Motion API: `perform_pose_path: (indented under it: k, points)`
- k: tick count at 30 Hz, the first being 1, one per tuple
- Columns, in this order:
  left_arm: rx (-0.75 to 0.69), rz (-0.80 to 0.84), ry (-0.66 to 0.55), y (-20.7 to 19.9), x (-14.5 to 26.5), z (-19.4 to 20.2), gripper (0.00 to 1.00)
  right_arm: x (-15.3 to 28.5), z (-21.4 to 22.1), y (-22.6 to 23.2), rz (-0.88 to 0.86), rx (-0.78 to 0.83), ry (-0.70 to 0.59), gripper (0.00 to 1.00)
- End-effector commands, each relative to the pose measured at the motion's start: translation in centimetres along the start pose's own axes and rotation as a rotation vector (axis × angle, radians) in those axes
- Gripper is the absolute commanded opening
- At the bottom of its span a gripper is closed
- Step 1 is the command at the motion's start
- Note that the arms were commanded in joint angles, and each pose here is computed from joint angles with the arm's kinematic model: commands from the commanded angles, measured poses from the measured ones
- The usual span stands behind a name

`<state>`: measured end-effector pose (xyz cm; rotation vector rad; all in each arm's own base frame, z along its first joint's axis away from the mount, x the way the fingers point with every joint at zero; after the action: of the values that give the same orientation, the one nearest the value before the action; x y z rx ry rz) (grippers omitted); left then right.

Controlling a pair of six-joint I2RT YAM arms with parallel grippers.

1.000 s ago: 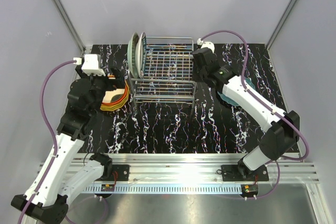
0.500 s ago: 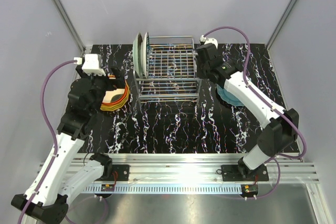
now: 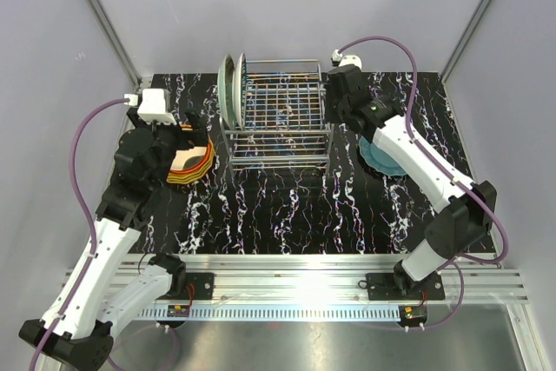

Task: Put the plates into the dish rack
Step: Move the dish rack

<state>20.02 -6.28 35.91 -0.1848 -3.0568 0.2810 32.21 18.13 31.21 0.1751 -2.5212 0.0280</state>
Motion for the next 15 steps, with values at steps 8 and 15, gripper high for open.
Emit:
perform_pose_path:
  k: [8, 15]
  points:
    - [0.011, 0.009, -0.047, -0.2, 0.2, -1.5, 0.99, 3.7, -3.2, -0.6, -0.042, -0.039, -0.122, 0.45]
    - [0.009, -0.005, -0.066, 0.0, 0.6, -1.8, 0.99, 8.8, -3.4, -2.9, 0.029, -0.116, -0.230, 0.50]
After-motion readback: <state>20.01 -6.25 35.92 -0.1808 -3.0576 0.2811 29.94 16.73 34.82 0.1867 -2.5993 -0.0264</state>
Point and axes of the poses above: each gripper's point midway between its finger pads, its own x axis back along the fingers, its own y axis along the line the jaws close on, z = x × y, the point moved 10 cm from there along x, back along the fingers, and after that the axes turned 5 degrees about x, right-handed, at the moved point
